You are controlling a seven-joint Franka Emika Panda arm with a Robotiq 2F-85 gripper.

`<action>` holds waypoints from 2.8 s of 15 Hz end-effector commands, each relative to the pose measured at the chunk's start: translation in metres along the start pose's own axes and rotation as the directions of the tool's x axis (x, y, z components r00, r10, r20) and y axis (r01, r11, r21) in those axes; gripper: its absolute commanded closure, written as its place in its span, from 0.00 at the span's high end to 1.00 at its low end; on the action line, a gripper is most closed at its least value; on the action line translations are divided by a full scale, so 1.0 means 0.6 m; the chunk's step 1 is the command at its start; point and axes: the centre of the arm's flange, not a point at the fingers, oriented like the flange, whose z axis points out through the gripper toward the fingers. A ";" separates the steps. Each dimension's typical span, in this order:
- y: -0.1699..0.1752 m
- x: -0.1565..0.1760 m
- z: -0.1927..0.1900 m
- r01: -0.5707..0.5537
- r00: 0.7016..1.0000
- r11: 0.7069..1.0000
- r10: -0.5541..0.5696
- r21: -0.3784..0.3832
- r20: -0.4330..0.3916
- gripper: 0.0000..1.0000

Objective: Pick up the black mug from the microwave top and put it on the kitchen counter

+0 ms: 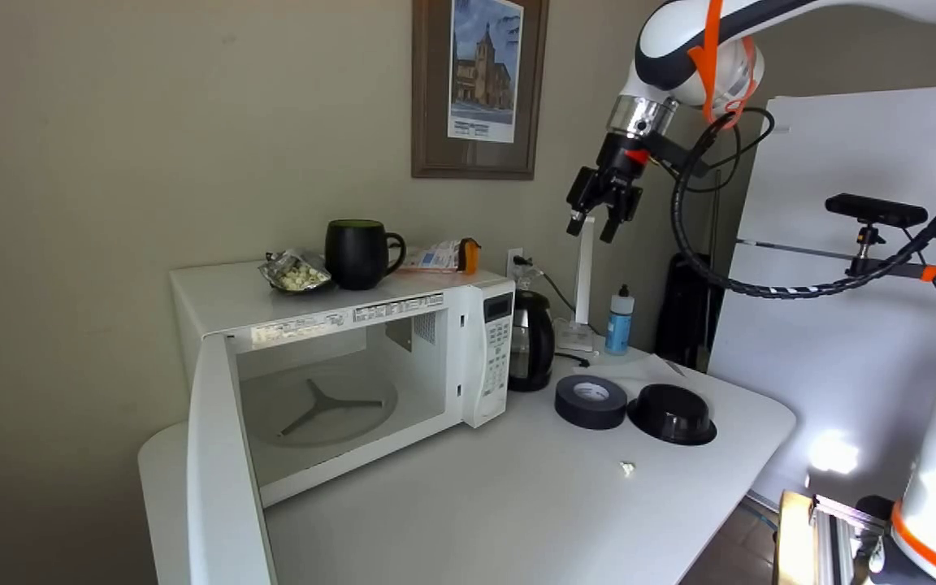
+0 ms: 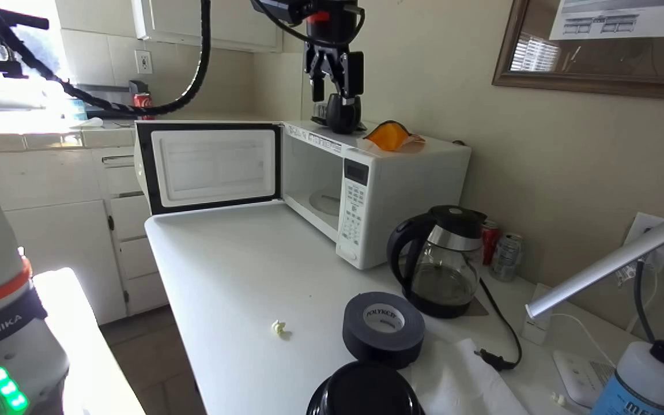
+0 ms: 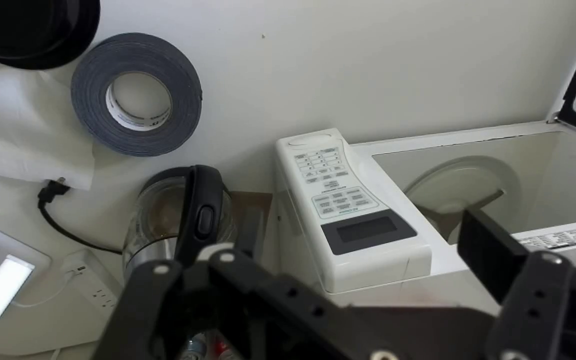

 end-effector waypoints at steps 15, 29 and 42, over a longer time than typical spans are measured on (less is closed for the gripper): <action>-0.230 0.077 0.038 0.567 0.805 0.821 -0.534 -0.067 0.259 1.00; -0.278 0.201 -0.002 0.906 0.406 0.417 -0.903 0.065 0.142 1.00; -0.305 0.225 0.033 0.950 0.312 0.313 -0.948 -0.002 0.062 1.00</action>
